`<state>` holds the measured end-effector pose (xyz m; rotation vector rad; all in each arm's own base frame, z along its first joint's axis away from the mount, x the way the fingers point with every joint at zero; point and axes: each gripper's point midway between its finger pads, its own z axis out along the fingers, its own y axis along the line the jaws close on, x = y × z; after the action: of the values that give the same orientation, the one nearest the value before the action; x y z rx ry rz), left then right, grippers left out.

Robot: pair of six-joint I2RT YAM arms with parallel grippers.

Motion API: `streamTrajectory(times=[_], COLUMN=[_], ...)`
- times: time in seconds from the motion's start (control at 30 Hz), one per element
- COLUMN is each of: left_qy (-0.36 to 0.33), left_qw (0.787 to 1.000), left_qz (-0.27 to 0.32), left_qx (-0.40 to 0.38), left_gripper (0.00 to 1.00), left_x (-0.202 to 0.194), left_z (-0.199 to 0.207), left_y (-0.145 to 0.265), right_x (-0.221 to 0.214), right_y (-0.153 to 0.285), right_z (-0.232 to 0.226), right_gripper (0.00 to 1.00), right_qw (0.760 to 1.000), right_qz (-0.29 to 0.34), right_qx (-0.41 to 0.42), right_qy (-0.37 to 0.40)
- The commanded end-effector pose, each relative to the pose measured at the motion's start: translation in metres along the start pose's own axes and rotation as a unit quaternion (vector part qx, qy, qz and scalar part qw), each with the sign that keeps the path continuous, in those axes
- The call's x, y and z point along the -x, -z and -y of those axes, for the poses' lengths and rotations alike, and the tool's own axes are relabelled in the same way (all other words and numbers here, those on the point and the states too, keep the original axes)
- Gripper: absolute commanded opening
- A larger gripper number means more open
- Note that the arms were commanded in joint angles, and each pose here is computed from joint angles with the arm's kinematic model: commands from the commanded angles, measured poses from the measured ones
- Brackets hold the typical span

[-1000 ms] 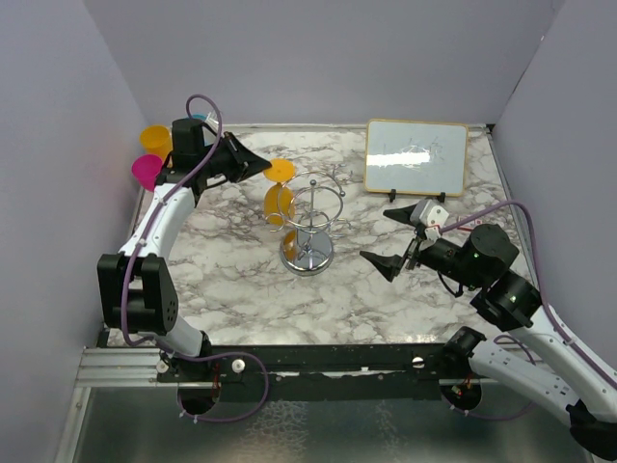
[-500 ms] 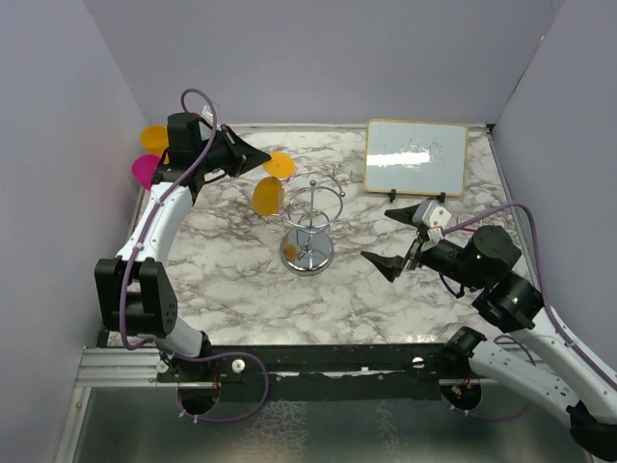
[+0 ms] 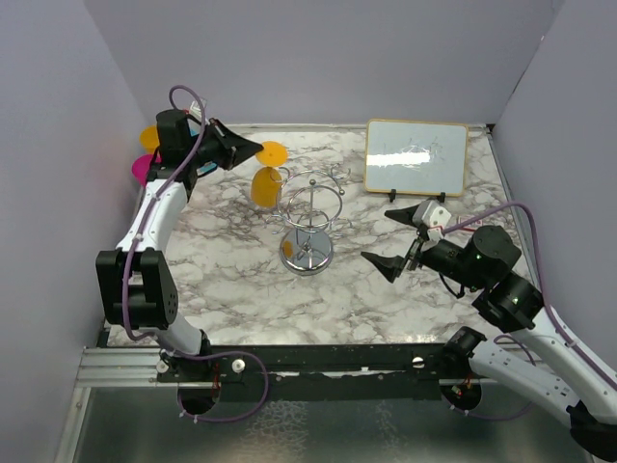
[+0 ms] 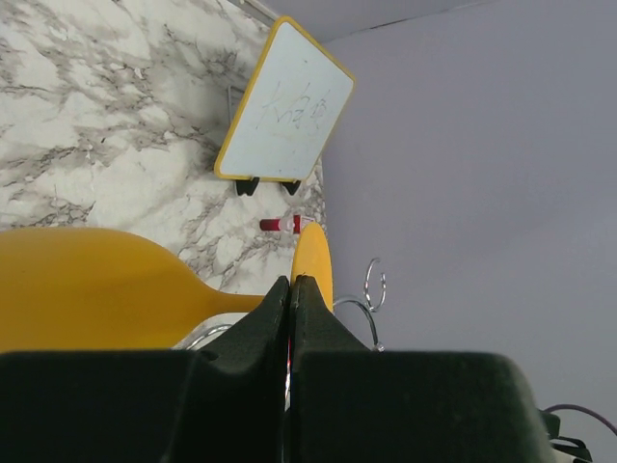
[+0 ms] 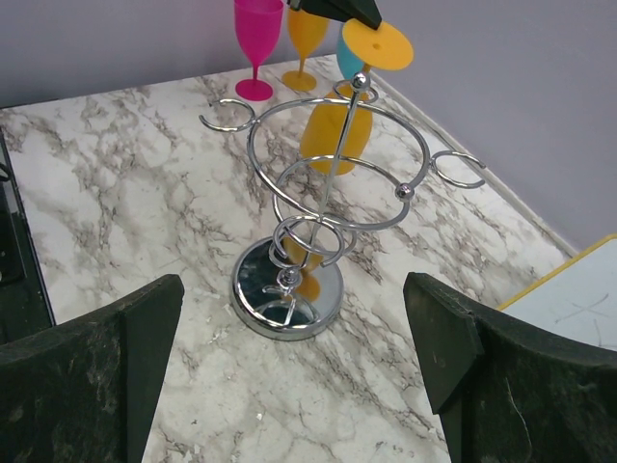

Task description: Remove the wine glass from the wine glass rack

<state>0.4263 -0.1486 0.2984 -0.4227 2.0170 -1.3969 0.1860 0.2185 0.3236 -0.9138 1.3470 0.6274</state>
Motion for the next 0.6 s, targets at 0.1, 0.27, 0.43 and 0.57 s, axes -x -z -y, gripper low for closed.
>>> streamTrajectory(times=[0.1, 0.27, 0.43, 0.57], left_qy=[-0.042, -0.146, -0.297, -0.394], left_qw=[0.998, 0.984, 0.935, 0.889], left_qz=[0.020, 0.084, 0.164, 0.190], left_qx=[-0.041, -0.061, -0.100, -0.133], left_gripper=[0.00, 0.00, 0.00, 0.00], left_x=[0.024, 0.051, 0.058, 0.039], left_z=[0.030, 0.070, 0.138, 0.184], left_y=[0.002, 0.023, 0.064, 0.092], right_x=[0.021, 0.037, 0.055, 0.069], right_y=[0.003, 0.001, -0.012, -0.042], right_z=[0.009, 0.011, 0.023, 0.028], right_gripper=[1.00, 0.99, 1.00, 1.00], right_qw=[0.999, 0.996, 0.986, 0.977], right_qz=[0.018, 0.035, 0.049, 0.027], right_qx=[-0.028, -0.037, -0.065, -0.060], right_qy=[-0.028, -0.076, -0.147, -0.205])
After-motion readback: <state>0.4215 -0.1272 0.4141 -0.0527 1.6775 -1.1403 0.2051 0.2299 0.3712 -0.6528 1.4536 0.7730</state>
